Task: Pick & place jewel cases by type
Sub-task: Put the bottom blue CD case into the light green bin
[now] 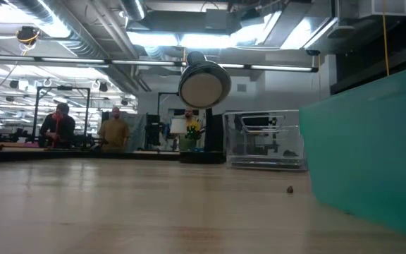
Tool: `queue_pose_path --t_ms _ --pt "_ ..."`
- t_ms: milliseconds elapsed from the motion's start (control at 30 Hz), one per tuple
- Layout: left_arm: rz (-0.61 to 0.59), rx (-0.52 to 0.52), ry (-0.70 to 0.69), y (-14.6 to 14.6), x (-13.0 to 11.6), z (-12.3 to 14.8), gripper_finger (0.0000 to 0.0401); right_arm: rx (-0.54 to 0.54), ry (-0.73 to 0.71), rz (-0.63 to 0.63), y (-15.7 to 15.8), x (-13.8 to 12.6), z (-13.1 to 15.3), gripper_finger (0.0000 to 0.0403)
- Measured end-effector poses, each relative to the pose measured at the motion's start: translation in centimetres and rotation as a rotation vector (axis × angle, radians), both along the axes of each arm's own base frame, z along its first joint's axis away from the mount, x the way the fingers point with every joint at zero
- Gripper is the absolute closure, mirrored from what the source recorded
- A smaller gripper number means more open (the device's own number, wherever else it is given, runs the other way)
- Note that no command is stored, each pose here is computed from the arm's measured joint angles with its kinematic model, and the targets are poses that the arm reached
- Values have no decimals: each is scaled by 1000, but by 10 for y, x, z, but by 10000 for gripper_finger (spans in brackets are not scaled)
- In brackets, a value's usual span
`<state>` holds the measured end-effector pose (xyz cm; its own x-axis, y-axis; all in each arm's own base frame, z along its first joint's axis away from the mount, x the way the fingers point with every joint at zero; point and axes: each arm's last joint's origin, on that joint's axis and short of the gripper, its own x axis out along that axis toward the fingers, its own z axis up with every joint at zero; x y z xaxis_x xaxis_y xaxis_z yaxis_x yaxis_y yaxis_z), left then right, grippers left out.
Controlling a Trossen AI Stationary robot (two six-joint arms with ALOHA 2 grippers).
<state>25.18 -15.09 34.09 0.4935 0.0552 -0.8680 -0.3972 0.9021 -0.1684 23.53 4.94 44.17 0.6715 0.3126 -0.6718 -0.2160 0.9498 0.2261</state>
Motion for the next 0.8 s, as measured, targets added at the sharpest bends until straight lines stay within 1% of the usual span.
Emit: queue_pose_path --t_ms 67,167,233,267,400,533,667,800 --pt "48 29 12 2 -3 -1 295 45 70 -18 3 -10 5 353" --pt "112 77 11 6 -5 -2 297 104 185 -34 15 -22 4 353" --pt "142 114 4 8 -6 -2 297 119 257 -54 27 -29 1 353" --pt "155 127 -9 9 -6 -2 296 119 276 -87 33 -32 0 353" --pt "186 166 -34 11 -5 -5 298 131 268 -267 57 -41 -1 353" --pt "184 191 -24 12 -5 -11 299 175 230 -455 78 -55 -1 353" --pt "182 234 -26 13 -6 -14 300 243 207 -590 104 -62 -6 353" --pt "160 294 -43 14 -5 -14 303 283 247 -685 134 -59 -22 353"
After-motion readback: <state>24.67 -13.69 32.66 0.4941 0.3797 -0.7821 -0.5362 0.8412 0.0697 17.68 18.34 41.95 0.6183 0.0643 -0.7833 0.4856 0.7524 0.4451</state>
